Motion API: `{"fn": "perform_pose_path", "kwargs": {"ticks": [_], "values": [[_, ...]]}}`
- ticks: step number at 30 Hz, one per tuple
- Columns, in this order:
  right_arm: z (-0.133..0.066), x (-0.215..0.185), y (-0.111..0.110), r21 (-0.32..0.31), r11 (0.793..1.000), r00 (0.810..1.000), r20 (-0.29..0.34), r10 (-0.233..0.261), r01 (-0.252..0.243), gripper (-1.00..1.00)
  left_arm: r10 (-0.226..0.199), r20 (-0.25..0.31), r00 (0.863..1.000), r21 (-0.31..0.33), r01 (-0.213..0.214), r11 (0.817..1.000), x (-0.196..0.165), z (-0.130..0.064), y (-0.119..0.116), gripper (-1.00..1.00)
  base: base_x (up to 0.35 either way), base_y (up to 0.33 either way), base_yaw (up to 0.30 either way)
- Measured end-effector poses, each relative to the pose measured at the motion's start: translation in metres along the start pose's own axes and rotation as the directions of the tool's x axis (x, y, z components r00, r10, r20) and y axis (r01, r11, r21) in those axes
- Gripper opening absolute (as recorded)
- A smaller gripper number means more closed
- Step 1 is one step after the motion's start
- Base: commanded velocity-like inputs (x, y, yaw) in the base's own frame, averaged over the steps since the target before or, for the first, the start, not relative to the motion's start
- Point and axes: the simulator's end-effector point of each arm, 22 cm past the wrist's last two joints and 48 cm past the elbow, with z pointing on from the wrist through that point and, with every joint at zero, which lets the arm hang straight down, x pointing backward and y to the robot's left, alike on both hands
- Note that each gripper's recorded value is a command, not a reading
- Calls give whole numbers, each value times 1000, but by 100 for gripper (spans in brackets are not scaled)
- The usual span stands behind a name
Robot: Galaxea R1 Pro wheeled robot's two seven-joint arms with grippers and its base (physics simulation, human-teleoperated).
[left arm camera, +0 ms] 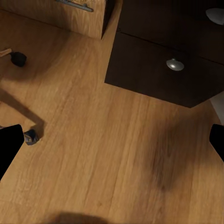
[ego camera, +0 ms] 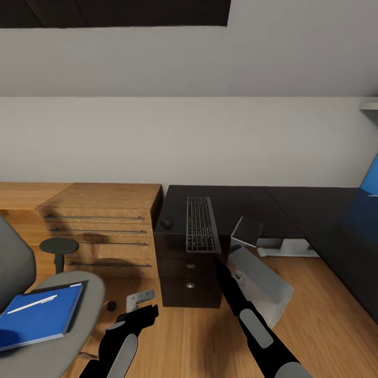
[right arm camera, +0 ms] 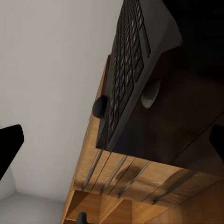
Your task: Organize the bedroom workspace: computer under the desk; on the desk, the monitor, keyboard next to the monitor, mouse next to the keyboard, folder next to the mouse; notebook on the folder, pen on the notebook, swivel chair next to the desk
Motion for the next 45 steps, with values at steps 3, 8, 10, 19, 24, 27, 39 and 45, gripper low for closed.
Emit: {"fn": "perform_pose_path", "kwargs": {"ticks": [3,8,10,19,24,27,39,45], "values": [[0,0,0,1,1000,1000,-1,0,0,100,-1,-1,1000,0,1,1000,0,0,0,100,45,0,0],[0,1,0,0,1000,1000,-3,0,0,100,-1,-1,1000,1,1,1000,0,0,0,100,26,7,0],[0,1,0,0,1000,1000,-2,0,0,100,-1,-1,1000,0,1,1000,0,0,0,100,149,75,0],[0,1,-3,2,1000,1000,-1,1,-1,100,1,4,1000,9,-1,1000,0,0,-4,100,72,21,0],[-1,3,-11,1,1000,1000,0,2,-2,100,5,7,1000,12,-5,1000,7,5,-5,100,3,1,0],[-2,5,-16,-3,1000,1000,2,3,-3,100,5,8,1000,12,-5,1000,11,9,-4,100,0,0,0],[-3,8,-29,-4,1000,1000,2,3,-3,100,6,6,1000,12,-6,1000,22,18,-1,100,0,0,0],[-3,19,-26,-11,1000,1000,-28,-3,2,100,7,5,1000,10,-7,1000,22,19,0,100,0,0,0]]}}
